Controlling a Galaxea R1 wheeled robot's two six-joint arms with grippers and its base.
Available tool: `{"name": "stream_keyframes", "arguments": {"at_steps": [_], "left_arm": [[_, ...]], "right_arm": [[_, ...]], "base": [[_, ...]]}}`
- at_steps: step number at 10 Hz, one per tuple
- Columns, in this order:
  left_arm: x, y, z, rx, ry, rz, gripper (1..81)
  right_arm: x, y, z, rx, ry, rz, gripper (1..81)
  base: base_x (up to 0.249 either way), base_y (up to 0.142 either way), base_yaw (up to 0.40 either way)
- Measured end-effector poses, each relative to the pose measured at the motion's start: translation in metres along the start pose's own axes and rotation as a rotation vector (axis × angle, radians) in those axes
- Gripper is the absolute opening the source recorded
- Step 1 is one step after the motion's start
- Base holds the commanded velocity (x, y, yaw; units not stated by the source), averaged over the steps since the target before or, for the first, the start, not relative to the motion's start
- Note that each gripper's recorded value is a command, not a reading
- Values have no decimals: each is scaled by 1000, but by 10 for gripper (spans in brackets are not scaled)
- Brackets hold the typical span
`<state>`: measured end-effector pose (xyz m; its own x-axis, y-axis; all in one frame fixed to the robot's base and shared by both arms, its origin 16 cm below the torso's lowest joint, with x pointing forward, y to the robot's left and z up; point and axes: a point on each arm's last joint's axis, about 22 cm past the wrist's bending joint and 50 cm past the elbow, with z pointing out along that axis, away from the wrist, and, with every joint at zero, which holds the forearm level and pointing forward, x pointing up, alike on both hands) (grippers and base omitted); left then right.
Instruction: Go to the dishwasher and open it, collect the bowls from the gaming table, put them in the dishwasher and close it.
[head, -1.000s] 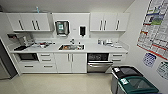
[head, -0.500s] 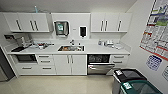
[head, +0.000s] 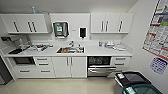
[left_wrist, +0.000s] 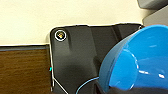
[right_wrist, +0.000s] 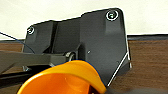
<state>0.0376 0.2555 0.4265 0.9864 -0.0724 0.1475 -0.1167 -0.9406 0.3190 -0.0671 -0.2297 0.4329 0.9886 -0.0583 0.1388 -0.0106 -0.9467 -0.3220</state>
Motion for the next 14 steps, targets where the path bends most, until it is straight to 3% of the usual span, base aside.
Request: {"name": "stream_keyframes", "arguments": {"at_steps": [2,3,5,6,14], "left_arm": [[0,-35,-10,62,-15,6,10],[9,-39,-11,71,-5,9,10],[-4,-20,-6,40,-15,2,10],[-7,-18,-5,38,-19,1,10],[-2,-21,-6,42,-13,3,10]], "right_arm": [[-7,-37,9,51,-17,10,10],[6,-44,12,63,9,8,10],[-10,-22,4,32,-13,6,10],[-12,-19,3,26,-16,5,10],[-11,-25,5,35,-13,7,10]], "base": [[164,-61,0],[164,-61,0],[167,-61,0],[169,-61,0],[191,-61,0]]}}
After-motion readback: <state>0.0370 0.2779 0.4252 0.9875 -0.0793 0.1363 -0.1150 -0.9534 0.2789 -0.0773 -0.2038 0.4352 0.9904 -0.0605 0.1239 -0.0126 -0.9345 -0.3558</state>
